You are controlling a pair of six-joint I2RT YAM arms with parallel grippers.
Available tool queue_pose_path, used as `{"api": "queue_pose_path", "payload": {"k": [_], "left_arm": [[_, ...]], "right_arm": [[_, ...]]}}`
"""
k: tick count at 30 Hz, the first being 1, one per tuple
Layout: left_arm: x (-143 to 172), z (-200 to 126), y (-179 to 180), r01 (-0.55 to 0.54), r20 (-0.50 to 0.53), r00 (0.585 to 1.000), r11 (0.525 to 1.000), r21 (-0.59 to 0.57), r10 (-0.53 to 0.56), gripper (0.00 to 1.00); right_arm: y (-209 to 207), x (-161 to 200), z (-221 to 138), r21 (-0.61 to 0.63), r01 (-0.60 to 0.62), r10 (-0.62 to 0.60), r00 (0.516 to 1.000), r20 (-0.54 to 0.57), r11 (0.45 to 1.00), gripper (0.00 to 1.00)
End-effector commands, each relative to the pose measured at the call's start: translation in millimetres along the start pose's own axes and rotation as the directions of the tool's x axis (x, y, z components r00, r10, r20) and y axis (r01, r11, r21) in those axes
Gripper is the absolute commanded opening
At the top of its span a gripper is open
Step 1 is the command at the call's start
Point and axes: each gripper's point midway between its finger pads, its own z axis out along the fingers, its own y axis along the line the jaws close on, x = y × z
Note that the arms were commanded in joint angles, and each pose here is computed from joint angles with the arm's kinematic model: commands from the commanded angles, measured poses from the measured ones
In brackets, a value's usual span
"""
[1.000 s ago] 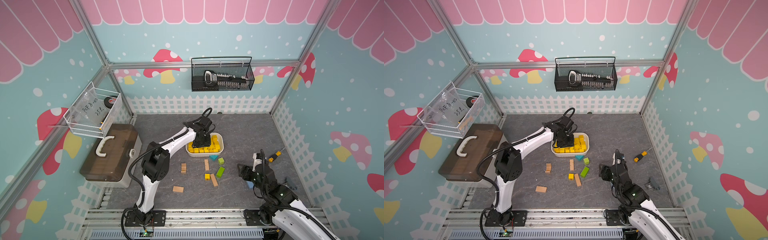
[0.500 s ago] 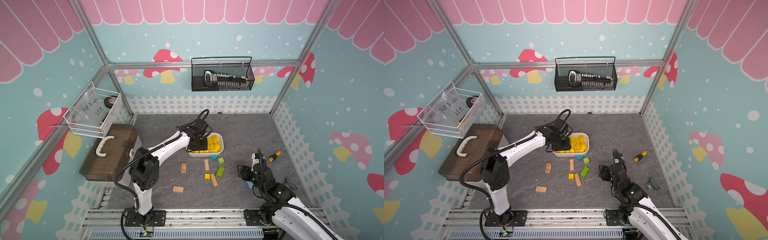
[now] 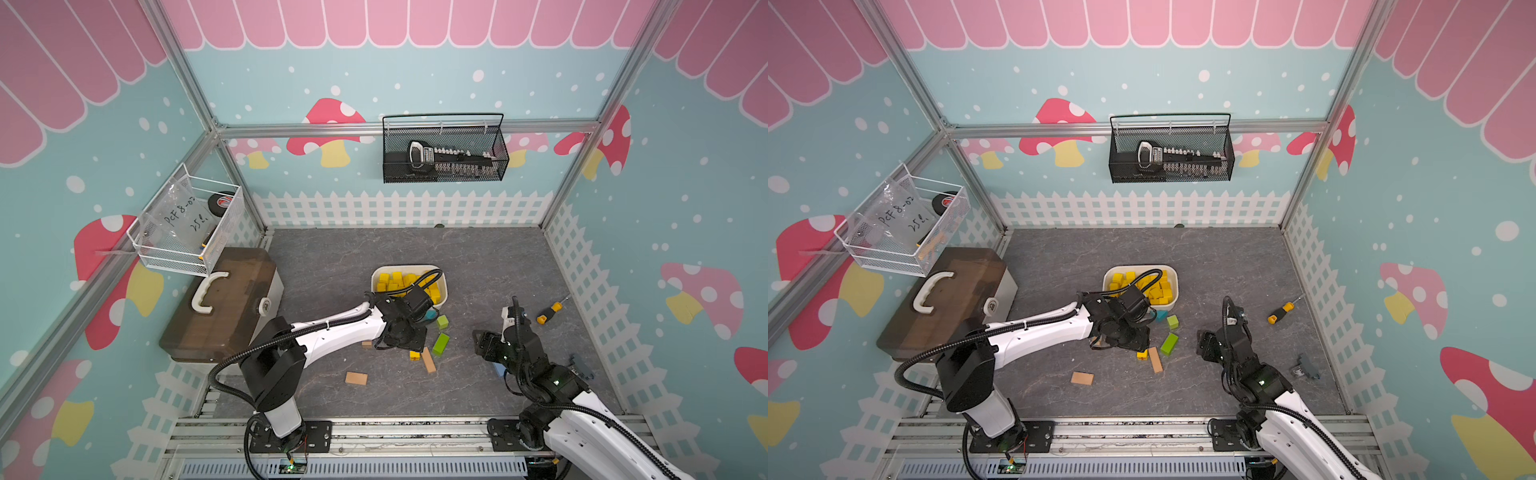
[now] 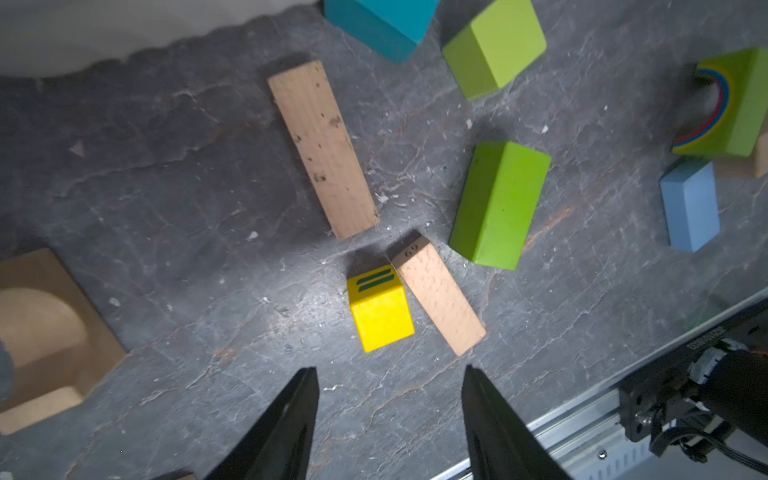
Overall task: Pick out the yellow building blocks
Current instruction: Place the building block in the storage box, then pick up the building block from the center of the board.
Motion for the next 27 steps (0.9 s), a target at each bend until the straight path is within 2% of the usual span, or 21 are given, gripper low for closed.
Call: {"api": "queue_pose_path", "payload": {"k": [1,6,11,19,22,27], "left_arm": [[2.0,8.4,-2.4,0.028,0.039,0.999,0.999,-0.032,-0.027,0.60],[12.4,22.3,2.9,0.025,0.036,0.999,0.994,-0.103,-0.021,0.61],[9.7,26.0,9.6,0.019,0.042,0.999,0.986,-0.166,-0.012,0.61],[13.2,45.3,13.9,-0.004,-0.004,1.000,0.979,-0.204,0.004,0.60],[12.9,48.3,14.4,-0.007,-0.006,1.000,0.978,-0.209,0.006,0.55],[4.3,43.2,9.5,-0.017,0.009,1.000,0.982,-0.187,0.019,0.38]], "right_arm": [[4.9,-11.7,-3.6,-0.008,-0.018,0.018,0.999,0.032,1.000,0.77],[5.1,-12.2,-4.1,-0.010,-0.019,0.019,0.999,0.034,1.000,0.77],[5.1,-12.0,-4.3,-0.011,-0.020,0.020,0.999,0.035,1.000,0.77],[5.0,-12.2,-4.6,-0.011,-0.019,0.019,0.999,0.037,1.000,0.76],[5.0,-12.0,-4.6,-0.012,-0.019,0.019,0.999,0.037,1.000,0.76],[4.8,-11.7,-4.4,-0.012,-0.019,0.020,0.999,0.036,1.000,0.76]]}}
